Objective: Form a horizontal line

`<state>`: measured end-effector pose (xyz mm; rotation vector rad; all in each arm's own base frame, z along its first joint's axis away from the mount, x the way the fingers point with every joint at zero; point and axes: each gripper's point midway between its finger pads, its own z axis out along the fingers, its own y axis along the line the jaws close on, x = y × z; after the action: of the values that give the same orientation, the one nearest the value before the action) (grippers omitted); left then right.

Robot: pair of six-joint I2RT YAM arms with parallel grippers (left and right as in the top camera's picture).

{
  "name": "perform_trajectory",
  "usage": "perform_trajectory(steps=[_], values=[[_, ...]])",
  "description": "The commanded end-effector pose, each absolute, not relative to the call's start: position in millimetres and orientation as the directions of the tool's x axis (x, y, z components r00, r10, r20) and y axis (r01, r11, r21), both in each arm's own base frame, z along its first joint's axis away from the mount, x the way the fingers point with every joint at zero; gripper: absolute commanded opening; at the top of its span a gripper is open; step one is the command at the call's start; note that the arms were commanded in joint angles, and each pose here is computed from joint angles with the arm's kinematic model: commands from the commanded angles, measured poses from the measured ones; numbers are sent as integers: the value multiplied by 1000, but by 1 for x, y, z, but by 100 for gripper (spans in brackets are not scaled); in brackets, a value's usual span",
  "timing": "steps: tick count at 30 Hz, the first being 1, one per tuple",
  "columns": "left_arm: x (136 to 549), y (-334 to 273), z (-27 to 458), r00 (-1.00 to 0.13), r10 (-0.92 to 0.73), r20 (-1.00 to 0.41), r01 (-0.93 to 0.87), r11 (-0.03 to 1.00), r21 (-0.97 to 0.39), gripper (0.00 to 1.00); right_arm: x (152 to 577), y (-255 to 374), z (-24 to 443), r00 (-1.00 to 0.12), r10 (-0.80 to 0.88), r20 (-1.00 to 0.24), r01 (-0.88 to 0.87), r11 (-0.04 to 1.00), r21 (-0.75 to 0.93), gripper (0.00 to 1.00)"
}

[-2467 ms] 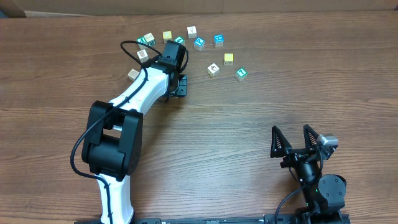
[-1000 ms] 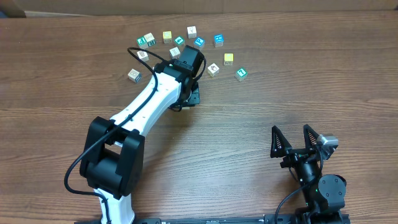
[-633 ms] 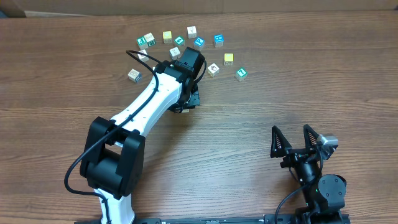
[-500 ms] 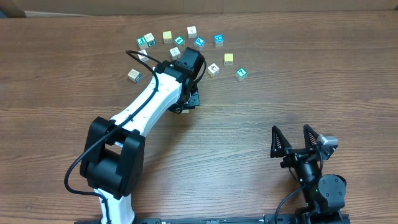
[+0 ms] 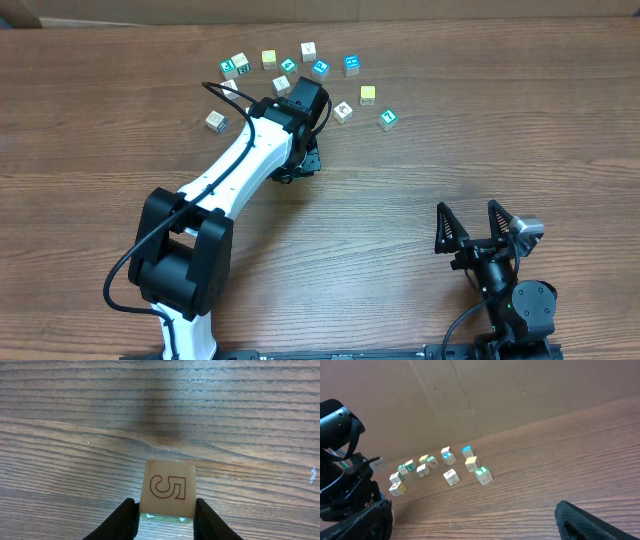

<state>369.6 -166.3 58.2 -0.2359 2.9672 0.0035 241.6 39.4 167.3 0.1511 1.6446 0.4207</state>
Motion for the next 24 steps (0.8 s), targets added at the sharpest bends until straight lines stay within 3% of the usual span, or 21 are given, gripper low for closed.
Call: perform_trajectory(steps=[1, 20, 24], values=[[367, -170, 64, -970, -171, -170, -169, 985, -30, 32, 241, 38, 170, -109, 346, -932, -149, 921, 359, 100], [368, -170, 65, -970, -171, -174, -169, 985, -31, 34, 241, 38, 170, -109, 346, -932, -149, 921, 359, 100], [371, -170, 65, -967, -172, -187, -169, 985, -28, 43, 241, 38, 170, -109, 346, -932, -149, 921, 359, 100]])
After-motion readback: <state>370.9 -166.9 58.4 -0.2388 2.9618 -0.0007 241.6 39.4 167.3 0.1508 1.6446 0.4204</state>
